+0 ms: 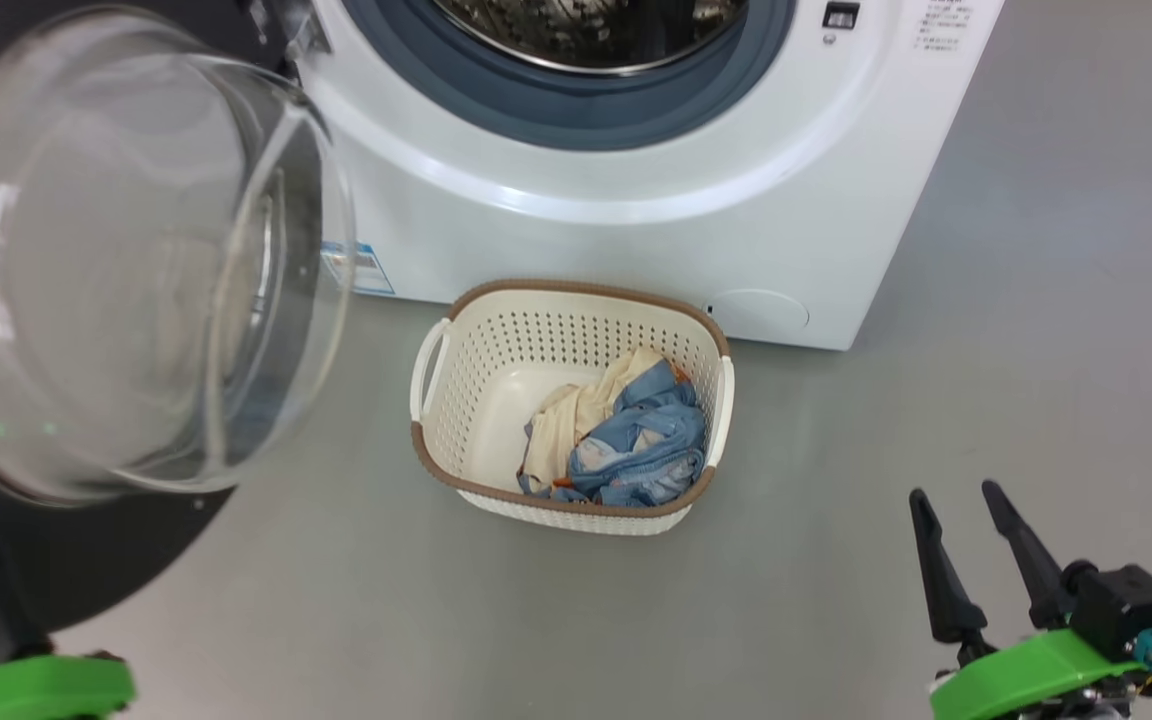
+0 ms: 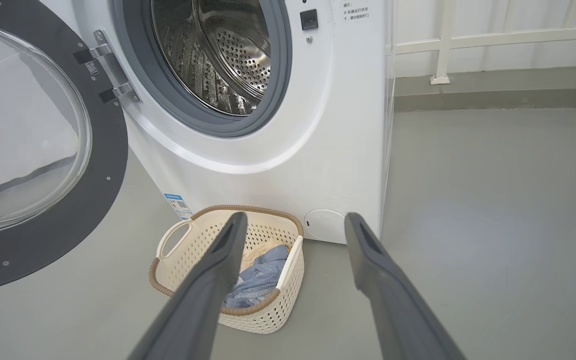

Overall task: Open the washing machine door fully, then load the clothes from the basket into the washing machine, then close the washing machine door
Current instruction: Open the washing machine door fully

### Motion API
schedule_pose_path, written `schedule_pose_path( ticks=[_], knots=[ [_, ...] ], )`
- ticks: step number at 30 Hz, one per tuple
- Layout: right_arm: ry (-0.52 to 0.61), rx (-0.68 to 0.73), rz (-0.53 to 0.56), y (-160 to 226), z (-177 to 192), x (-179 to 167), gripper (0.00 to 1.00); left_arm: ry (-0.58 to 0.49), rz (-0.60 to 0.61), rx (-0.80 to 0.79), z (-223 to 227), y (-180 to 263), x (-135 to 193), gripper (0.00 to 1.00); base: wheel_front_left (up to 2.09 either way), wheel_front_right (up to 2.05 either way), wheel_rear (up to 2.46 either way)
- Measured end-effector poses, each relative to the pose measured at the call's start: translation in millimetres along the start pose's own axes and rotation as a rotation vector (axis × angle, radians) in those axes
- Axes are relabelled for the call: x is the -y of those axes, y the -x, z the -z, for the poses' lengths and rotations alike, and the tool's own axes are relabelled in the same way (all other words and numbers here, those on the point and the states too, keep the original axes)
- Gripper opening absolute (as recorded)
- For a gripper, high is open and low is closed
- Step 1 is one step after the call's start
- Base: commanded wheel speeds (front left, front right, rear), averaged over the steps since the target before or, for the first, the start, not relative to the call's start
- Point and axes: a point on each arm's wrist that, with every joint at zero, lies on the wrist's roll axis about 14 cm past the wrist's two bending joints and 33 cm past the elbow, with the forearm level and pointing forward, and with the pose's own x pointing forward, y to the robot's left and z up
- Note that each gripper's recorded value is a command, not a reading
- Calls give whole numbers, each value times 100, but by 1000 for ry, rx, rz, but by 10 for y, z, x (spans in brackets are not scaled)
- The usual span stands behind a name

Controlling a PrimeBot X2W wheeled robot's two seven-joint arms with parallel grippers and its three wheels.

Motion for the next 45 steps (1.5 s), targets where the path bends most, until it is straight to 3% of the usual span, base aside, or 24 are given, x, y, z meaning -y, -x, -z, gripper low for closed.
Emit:
schedule_pose_path(
  ticks=[7, 13, 23, 29, 36, 37, 38, 39, 40, 45],
  knots=[
    [-2, -2, -3, -99, 32, 27, 100, 8, -104, 28, -103, -224, -334, 0, 0, 0, 0],
    [-4, -10, -2, -107, 64, 38, 100, -15, -127, 41, -167, -337, -425, 0, 0, 0, 0],
    [-5, 23, 7, -107, -62, 51, 100, -25, -72, 91, -306, -353, -259, 0, 0, 0, 0],
    [-11, 49, 6, -80, -161, 15, 100, -61, -22, 105, -348, -121, -216, 0, 0, 0, 0],
    [-8, 75, 6, -30, -269, -10, 100, -51, 104, 124, -396, 45, 142, 0, 0, 0, 0],
    [-8, 78, 7, -20, -282, -11, 100, -52, 117, 126, -400, 74, 192, 16, 0, 0, 0],
    [-7, 80, 8, -4, -290, -13, 100, -53, 131, 126, -398, 103, 239, 51, 0, 0, 0],
    [-8, 79, 11, 18, -288, -8, 100, -52, 142, 124, -389, 130, 281, 95, 0, 0, 0],
    [-8, 77, 16, 46, -283, 1, 100, -48, 152, 122, -381, 156, 321, 100, 0, 0, 0],
    [-6, 99, 30, 114, -360, 28, 100, -47, 234, 115, -347, 260, 590, 100, 0, 0, 0]
  ],
)
